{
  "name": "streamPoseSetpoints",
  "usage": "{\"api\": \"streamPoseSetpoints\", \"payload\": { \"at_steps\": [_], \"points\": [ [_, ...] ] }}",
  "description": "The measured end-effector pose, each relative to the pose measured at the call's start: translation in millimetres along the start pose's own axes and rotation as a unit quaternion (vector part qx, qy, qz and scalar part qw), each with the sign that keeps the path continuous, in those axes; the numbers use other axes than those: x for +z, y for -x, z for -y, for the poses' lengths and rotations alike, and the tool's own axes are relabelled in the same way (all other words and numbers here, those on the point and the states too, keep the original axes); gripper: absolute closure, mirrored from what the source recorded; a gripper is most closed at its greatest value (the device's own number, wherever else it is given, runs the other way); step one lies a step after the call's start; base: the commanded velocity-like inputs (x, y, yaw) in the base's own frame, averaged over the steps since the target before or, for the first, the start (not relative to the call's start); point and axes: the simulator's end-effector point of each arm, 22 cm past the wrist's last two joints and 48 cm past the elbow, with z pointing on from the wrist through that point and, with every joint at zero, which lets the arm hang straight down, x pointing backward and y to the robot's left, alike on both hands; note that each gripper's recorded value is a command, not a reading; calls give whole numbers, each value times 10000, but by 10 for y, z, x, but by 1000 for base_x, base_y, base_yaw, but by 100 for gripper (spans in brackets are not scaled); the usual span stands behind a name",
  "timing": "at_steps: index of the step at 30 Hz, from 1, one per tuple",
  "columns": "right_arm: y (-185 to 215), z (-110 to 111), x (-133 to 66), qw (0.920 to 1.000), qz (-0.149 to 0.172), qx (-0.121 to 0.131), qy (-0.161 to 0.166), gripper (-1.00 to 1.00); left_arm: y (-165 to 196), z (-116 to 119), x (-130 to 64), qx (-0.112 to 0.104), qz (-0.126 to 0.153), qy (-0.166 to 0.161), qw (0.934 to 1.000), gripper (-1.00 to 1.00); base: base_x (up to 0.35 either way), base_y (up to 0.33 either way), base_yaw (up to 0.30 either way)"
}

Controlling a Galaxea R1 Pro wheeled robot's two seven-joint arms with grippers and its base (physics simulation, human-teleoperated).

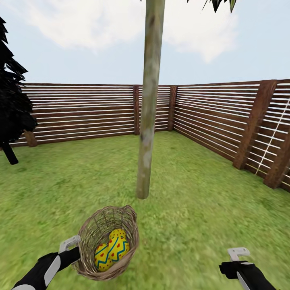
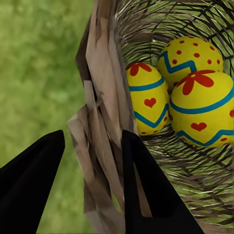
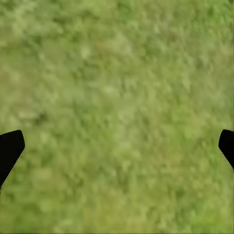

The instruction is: Take the three Easter eggs out of the wicker basket on the lawn in the garden, then place them on the lawn next to a single tree (choose any tree) so that all three eggs are next to the same tree and none are left in the basket.

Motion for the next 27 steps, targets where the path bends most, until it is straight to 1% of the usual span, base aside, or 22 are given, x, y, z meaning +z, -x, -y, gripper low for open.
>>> {"api": "streamPoseSetpoints", "payload": {
  "at_steps": [13, 16, 19, 25, 27],
  "points": [
    [8, 12, -2, 10000, 8, 12, -5, -100, -9, 11, 3, 12, -5, -13, 10000, 100, 334, 0, 0],
    [6, 12, 2, 10000, 4, 11, -5, -100, 13, 25, 6, 7, 38, -37, 10000, 100, 36, 0, 0],
    [7, 12, 2, 10000, 5, 11, -6, -100, 23, 94, 3, -5, 53, -212, 9998, 100, 1, 0, 0],
    [-40, -12, 75, 10000, 12, 7, -5, -100, -33, 66, 74, 2, 48, -213, 9998, 100, 0, 0, 0],
    [-56, -17, 103, 10000, 18, 10, -6, -100, -70, 52, 105, -27, 17, -199, 9998, 100, 0, 0, 0]
  ]
}}
